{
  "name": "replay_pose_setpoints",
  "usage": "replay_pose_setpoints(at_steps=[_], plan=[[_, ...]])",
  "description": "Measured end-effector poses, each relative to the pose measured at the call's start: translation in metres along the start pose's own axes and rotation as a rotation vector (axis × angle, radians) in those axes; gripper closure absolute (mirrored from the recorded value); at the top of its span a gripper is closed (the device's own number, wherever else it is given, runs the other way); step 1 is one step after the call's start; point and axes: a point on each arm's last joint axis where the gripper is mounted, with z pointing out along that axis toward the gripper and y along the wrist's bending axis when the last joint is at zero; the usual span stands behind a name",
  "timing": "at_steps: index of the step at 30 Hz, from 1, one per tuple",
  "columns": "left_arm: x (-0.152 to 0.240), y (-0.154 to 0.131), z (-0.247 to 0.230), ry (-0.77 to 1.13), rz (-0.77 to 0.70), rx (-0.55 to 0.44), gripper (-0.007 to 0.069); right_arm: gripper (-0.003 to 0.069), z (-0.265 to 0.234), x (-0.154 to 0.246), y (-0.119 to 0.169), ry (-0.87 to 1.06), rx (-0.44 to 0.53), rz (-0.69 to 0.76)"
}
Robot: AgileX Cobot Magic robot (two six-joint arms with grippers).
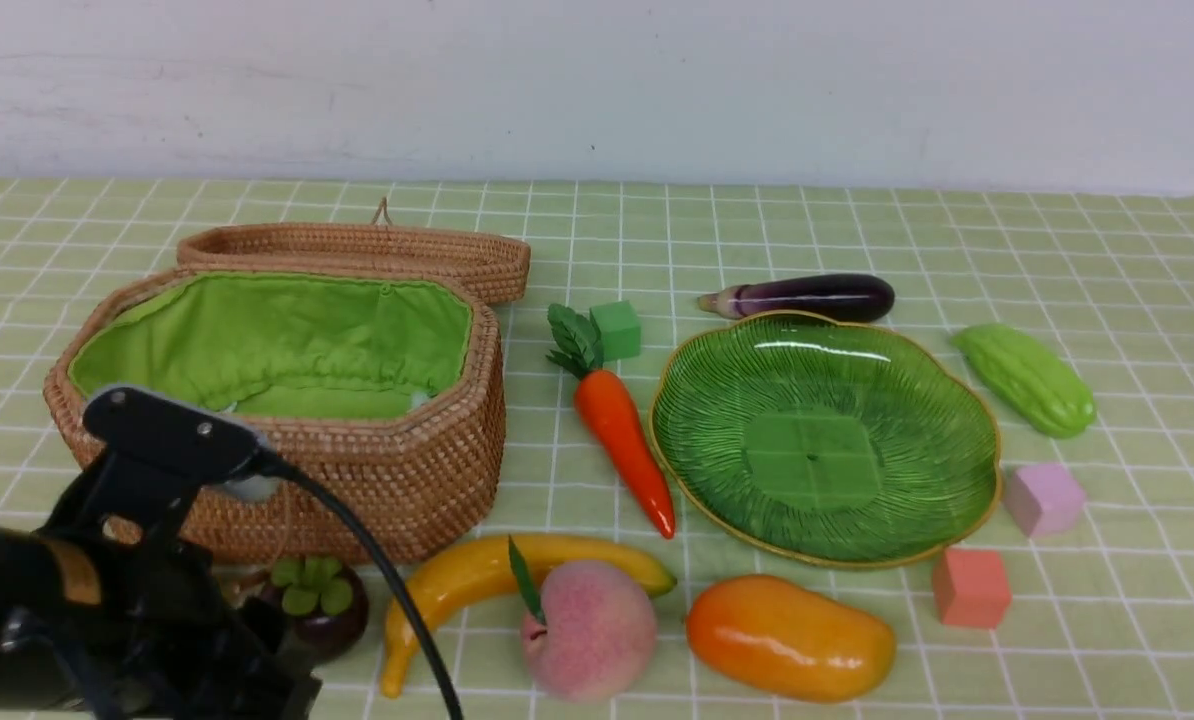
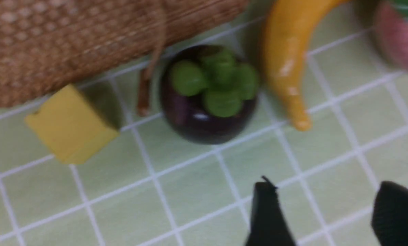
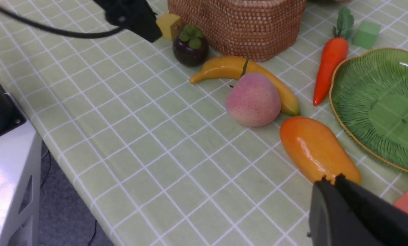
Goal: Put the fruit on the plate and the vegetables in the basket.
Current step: Grab a mangosteen with your left arm and put it on the plate on the right
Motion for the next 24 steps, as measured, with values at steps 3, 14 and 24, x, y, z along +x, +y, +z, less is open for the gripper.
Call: replay_pose_setpoints(at_steps=[3,14,24], plan=[[-0.001,0.005,0.017,0.024,-0.063,-0.038,0.0085,0.0631,0.0,0.0,0.0,0.003,-0.002,0.0],[-0.011,0.007,0.044,-0.052,-0.087,-0.054,-0.0037,0.0624,0.0,0.0,0.001,-0.001,-0.007,-0.001],[-0.011,0.01,0.067,-0.04,-0.019,-0.069,-0.0021,0.0624,0.0,0.0,0.001,-0.001,-0.007,-0.001]])
